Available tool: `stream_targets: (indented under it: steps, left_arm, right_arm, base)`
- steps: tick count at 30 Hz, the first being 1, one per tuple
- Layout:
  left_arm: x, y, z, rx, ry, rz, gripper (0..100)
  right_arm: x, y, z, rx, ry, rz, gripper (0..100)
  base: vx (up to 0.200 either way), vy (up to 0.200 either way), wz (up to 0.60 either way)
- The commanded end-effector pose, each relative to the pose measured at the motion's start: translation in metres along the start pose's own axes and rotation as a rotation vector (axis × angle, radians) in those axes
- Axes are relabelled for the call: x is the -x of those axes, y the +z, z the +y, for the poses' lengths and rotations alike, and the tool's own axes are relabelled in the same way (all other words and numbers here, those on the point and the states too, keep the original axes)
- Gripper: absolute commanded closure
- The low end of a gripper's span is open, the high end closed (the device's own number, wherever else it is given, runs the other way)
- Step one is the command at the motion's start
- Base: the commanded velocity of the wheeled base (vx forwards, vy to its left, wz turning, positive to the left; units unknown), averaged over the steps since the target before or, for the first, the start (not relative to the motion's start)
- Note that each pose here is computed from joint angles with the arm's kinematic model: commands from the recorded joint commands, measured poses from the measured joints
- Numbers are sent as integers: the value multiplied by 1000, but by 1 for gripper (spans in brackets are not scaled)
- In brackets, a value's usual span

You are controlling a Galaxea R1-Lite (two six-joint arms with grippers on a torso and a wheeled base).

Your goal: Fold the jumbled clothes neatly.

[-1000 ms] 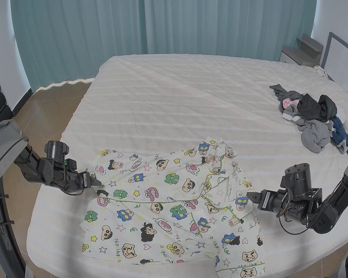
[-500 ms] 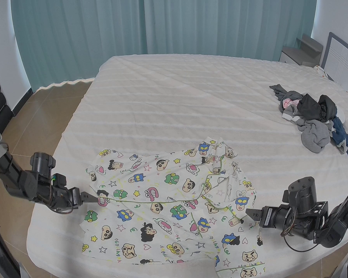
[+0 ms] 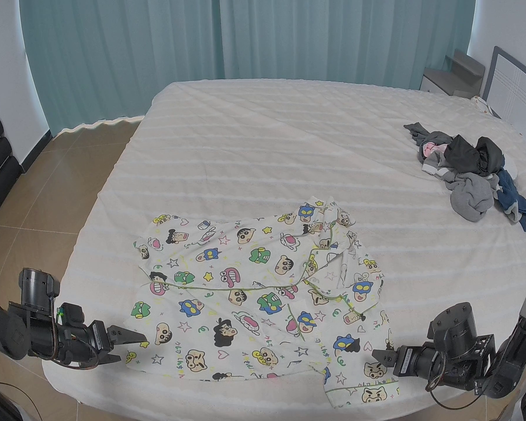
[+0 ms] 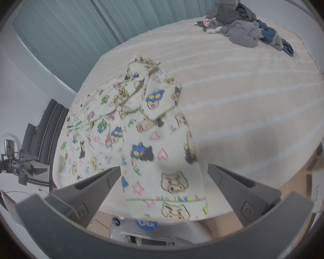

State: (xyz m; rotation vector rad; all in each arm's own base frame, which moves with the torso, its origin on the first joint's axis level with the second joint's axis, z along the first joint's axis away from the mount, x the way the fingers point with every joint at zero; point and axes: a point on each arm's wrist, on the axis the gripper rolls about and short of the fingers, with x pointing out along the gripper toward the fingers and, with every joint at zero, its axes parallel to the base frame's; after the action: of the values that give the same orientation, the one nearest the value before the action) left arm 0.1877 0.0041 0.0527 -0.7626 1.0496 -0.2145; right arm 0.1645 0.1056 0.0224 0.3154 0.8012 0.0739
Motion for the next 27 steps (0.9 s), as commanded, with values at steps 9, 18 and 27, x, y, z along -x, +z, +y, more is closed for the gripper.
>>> stream_targets:
  steps: [9, 18, 27]
  left_arm:
    - [-10, 0, 5, 162, -11, -17, 0]
    - [-60, 16, 8, 239, 115, -164, 0]
    - [-87, 19, -8, 231, 160, -208, 0]
  right_arm:
    - [-6, -12, -6, 7, -15, 9, 0]
    - [-5, -15, -3, 22, -10, 9, 0]
    - [-4, -14, -3, 21, -11, 0, 0]
  base:
    - [-156, 0, 0]
    - [0, 0, 0]
    - [0, 0, 0]
